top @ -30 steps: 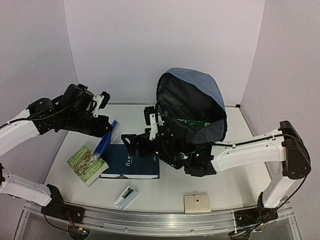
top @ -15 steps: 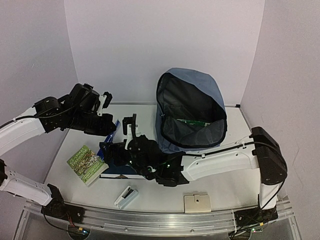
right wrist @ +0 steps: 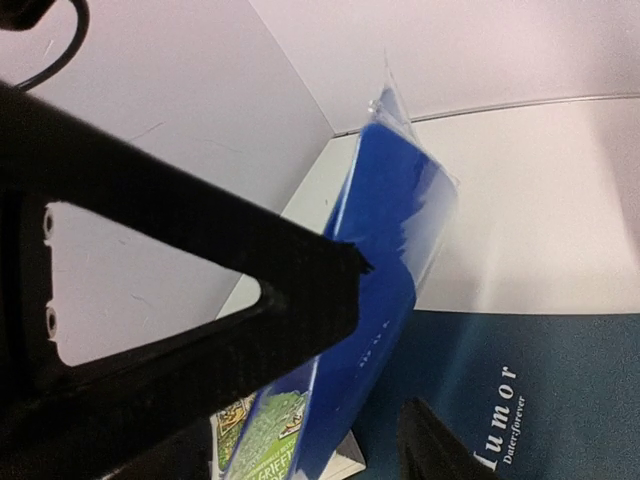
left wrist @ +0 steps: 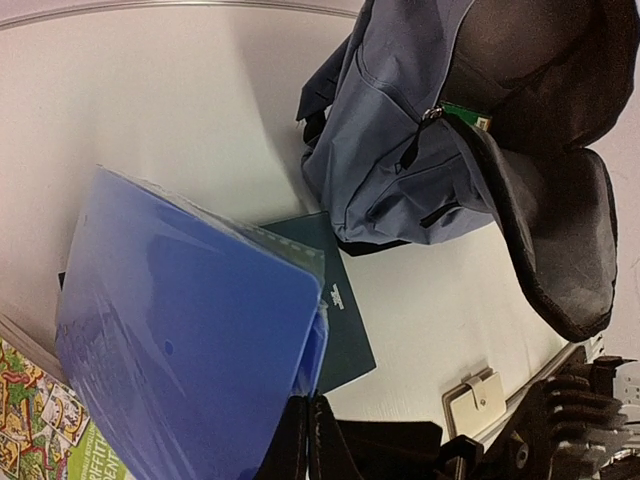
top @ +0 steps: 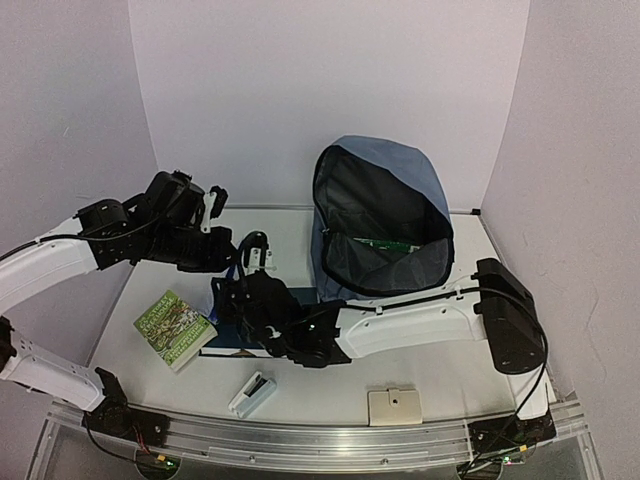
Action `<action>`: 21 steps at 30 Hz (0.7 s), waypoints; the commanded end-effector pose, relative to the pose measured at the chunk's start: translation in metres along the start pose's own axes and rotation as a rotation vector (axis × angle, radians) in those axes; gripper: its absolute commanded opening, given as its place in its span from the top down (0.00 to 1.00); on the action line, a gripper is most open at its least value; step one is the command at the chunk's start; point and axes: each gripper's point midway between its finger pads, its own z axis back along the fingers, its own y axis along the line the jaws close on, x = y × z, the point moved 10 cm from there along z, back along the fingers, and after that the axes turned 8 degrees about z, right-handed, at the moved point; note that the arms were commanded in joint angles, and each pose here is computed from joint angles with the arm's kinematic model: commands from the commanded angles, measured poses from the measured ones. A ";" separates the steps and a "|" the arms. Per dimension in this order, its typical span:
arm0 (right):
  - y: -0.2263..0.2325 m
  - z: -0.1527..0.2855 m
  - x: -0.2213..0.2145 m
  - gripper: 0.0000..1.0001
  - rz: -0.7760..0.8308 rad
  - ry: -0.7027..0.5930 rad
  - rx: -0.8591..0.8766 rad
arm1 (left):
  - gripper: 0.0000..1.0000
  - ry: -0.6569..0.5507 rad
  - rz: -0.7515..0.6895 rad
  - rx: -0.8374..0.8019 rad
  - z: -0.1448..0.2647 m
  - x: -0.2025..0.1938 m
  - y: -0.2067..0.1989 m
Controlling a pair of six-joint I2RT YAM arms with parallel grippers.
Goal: Pack the student bag
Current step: Pick up the files from the center of the board.
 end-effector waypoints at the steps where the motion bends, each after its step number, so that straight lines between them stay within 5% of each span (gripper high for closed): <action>1: -0.007 0.003 0.002 0.70 -0.024 -0.022 -0.057 | 0.98 -0.041 0.025 -0.054 0.003 0.005 -0.007; 5: -0.010 0.013 0.012 0.99 -0.019 -0.058 -0.042 | 0.79 -0.038 0.022 -0.072 0.007 0.004 -0.007; 8: -0.012 0.027 0.027 1.00 0.001 -0.102 -0.006 | 0.44 -0.036 0.016 -0.079 0.012 0.003 -0.006; 13: -0.015 0.056 0.062 1.00 0.083 -0.158 0.036 | 0.07 -0.078 -0.049 -0.101 0.039 0.005 -0.003; 21: -0.017 0.109 0.135 1.00 0.259 -0.209 0.127 | 0.00 -0.163 -0.159 -0.150 0.080 0.020 -0.002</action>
